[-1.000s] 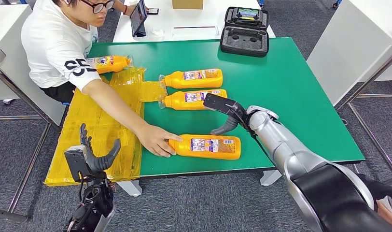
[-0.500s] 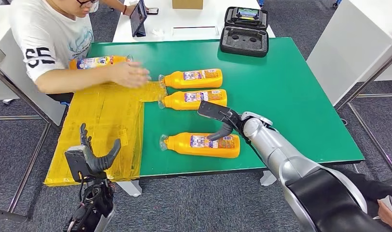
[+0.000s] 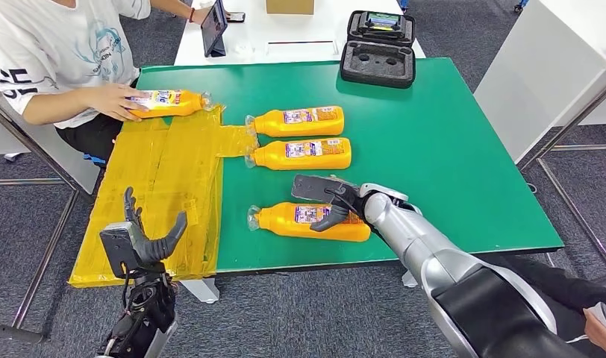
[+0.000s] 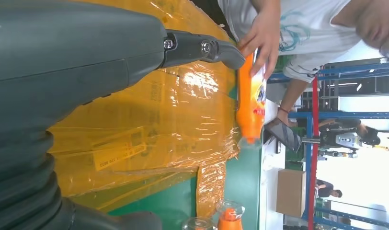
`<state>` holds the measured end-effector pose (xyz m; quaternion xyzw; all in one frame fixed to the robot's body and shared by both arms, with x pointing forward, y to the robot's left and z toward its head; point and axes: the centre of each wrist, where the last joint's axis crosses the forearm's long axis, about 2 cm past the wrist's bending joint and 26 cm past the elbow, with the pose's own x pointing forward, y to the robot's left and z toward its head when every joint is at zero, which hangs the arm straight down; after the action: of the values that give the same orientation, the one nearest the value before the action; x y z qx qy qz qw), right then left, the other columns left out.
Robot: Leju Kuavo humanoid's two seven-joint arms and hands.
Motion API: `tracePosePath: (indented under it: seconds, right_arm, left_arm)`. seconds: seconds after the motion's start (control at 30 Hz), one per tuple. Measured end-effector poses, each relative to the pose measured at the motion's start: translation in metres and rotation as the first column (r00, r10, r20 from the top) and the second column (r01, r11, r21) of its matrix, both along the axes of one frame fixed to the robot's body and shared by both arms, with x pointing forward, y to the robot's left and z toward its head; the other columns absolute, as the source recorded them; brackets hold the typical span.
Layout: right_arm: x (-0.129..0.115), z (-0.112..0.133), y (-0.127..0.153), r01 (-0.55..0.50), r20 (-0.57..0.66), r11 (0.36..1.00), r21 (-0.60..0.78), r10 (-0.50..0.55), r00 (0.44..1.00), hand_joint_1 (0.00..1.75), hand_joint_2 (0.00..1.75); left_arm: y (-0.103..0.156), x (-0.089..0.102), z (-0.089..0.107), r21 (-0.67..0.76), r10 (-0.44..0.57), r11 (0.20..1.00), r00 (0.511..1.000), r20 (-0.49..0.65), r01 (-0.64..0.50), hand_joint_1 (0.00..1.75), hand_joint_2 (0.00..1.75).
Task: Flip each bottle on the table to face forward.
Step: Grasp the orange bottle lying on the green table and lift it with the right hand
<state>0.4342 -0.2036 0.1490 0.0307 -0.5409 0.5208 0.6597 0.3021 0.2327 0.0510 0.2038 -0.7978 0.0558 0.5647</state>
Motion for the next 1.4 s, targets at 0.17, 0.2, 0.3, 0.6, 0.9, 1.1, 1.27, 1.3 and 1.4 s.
tracePosePath:
  seconds: [0.17,0.2,0.3,0.6,0.9,1.1,1.27,1.3,1.4]
  right_arm:
    - [0.000,-0.001,-0.006,-0.008,0.021,1.000,-0.011,0.008,1.000,0.00,1.75]
    - [0.001,0.000,-0.008,-0.011,0.023,1.000,-0.019,0.012,1.000,0.00,1.75]
    - [0.001,-0.001,-0.017,-0.022,0.024,0.998,-0.055,0.023,0.999,0.00,1.75]
    - [0.000,-0.007,-0.033,-0.024,0.026,0.992,-0.128,0.027,0.999,0.00,1.75]
    - [-0.003,-0.012,-0.046,-0.038,0.009,0.987,-0.156,0.040,0.999,0.00,1.75]
    - [-0.004,-0.015,-0.045,-0.048,0.004,0.986,-0.162,0.050,0.999,0.00,1.75]
    - [-0.005,-0.014,-0.038,-0.052,-0.004,0.984,-0.171,0.052,0.999,0.00,1.75]
    - [-0.005,-0.014,-0.037,-0.053,-0.005,0.984,-0.171,0.053,0.999,0.00,1.75]
    - [-0.005,-0.014,-0.035,-0.055,-0.005,0.984,-0.171,0.055,0.998,0.00,1.75]
  left_arm:
    - [0.000,0.004,0.003,-0.003,-0.007,1.000,1.000,0.009,0.007,0.00,1.75]
    - [0.000,0.005,0.004,-0.004,-0.007,1.000,1.000,0.011,0.007,0.00,1.75]
    - [0.000,0.006,0.004,-0.006,-0.006,1.000,1.000,0.011,0.006,0.00,1.75]
    - [0.000,0.005,0.003,-0.006,-0.005,1.000,1.000,0.006,0.005,0.00,1.75]
    - [0.001,0.005,0.002,-0.007,0.004,1.000,1.000,0.001,-0.004,0.00,1.75]
    - [0.004,0.005,0.002,0.003,0.013,1.000,1.000,0.002,-0.013,0.00,1.75]
    - [0.006,0.005,0.001,0.005,0.012,1.000,1.000,0.001,-0.012,0.00,1.75]
    - [0.006,0.005,0.001,0.005,0.012,1.000,1.000,0.001,-0.012,0.00,1.75]
    - [0.006,0.005,0.001,0.005,0.012,1.000,1.000,-0.001,-0.012,0.00,1.75]
